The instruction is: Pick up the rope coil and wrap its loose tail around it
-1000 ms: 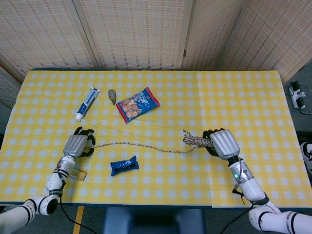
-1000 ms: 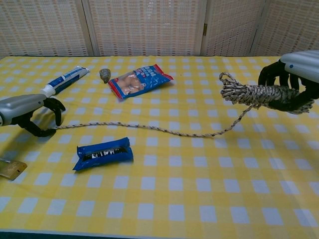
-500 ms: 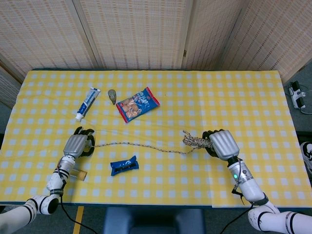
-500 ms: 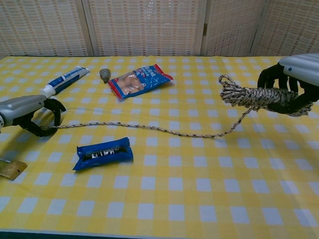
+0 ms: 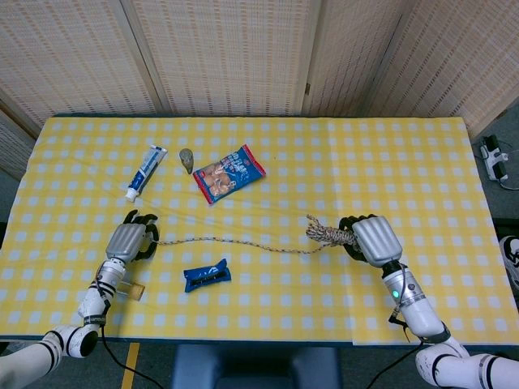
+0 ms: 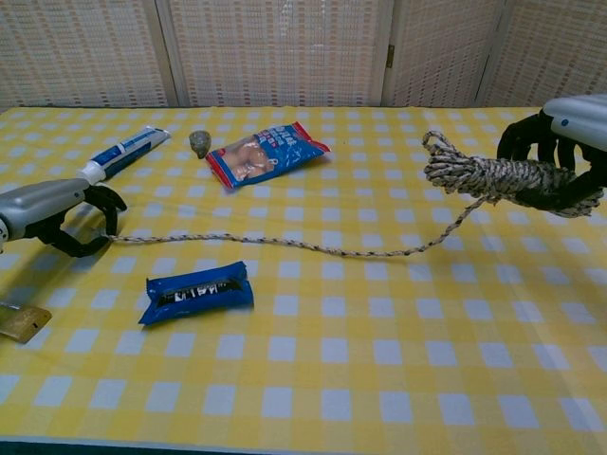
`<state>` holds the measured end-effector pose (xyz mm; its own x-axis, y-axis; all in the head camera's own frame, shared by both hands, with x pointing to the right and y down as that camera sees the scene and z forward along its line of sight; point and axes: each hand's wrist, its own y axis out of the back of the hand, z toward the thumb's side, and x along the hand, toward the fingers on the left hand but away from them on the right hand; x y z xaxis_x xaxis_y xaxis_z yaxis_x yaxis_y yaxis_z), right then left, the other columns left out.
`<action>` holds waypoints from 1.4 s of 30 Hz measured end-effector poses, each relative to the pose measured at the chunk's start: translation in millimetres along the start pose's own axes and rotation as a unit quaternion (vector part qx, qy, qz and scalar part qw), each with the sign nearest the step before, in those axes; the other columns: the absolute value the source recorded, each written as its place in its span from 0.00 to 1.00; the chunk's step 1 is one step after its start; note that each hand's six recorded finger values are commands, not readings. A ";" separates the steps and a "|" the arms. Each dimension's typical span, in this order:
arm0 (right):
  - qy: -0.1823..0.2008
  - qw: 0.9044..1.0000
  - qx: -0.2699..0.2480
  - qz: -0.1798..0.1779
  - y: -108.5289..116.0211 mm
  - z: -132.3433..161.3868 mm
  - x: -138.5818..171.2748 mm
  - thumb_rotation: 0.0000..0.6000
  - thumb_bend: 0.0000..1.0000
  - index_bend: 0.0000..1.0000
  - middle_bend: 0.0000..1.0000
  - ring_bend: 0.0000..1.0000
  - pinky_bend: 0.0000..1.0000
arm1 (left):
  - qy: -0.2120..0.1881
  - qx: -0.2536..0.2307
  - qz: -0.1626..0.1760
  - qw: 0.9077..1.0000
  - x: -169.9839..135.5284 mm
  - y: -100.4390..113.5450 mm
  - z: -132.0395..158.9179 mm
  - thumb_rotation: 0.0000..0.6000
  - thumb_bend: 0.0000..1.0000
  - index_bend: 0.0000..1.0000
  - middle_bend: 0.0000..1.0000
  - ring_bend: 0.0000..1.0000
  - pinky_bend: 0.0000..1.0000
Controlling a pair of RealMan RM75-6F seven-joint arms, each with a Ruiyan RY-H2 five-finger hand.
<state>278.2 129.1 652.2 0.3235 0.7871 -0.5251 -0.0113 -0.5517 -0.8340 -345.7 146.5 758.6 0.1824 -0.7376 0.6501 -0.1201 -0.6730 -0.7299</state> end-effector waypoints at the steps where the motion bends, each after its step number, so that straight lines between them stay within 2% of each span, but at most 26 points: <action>1: 0.001 1.000 -0.004 -0.002 1.0 0.1 0.5 1.00 0.60 0.64 0.56 0.58 0.53 | -0.003 0.001 0.004 1.000 -0.6 2.8 0.7 1.00 0.57 0.61 0.23 0.23 0.04; 7: 0.019 0.999 -0.041 -0.007 6.5 3.7 3.5 1.00 0.63 0.65 0.56 0.58 0.52 | -0.026 -0.001 0.035 0.999 -6.8 29.4 9.8 1.00 0.57 0.61 0.23 0.23 0.04; 11: 0.045 0.996 -0.080 -0.004 9.7 11.0 5.6 1.00 0.64 0.66 0.57 0.58 0.53 | -0.052 0.005 0.064 0.997 -13.5 61.4 20.9 1.00 0.57 0.61 0.23 0.23 0.04; 15: 0.095 0.989 -0.118 0.007 10.1 30.4 7.2 1.00 0.65 0.67 0.57 0.59 0.52 | -0.083 0.017 0.092 0.992 -18.7 96.1 40.1 1.00 0.57 0.61 0.23 0.23 0.04; 20: 0.163 0.975 -0.143 0.048 -1.3 70.8 4.0 1.00 0.65 0.67 0.57 0.59 0.53 | -0.124 0.046 0.122 0.984 -18.6 137.1 76.3 1.00 0.57 0.61 0.24 0.23 0.05; 27: 0.201 0.960 -0.176 0.087 -11.0 114.0 -9.7 1.00 0.68 0.70 0.60 0.62 0.53 | -0.178 0.006 0.115 0.977 -20.0 171.4 132.8 1.00 0.57 0.61 0.24 0.23 0.05; 35: 0.197 0.952 -0.205 0.113 -17.4 137.4 -28.3 1.00 0.68 0.71 0.60 0.62 0.53 | -0.223 -0.028 0.109 0.968 -24.9 198.5 181.1 1.00 0.57 0.61 0.24 0.23 0.05; 42: 0.185 0.947 -0.231 0.124 -28.0 157.5 -50.8 1.00 0.68 0.71 0.61 0.63 0.53 | -0.263 -0.054 0.088 0.959 -38.5 204.7 221.6 1.00 0.57 0.61 0.24 0.23 0.05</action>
<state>113.0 148.1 675.6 0.6757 0.5139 -0.5284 0.2573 -0.8362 -0.4843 -161.1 49.3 537.3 0.6130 -0.7304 0.3014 -0.2893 -0.5624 -0.7746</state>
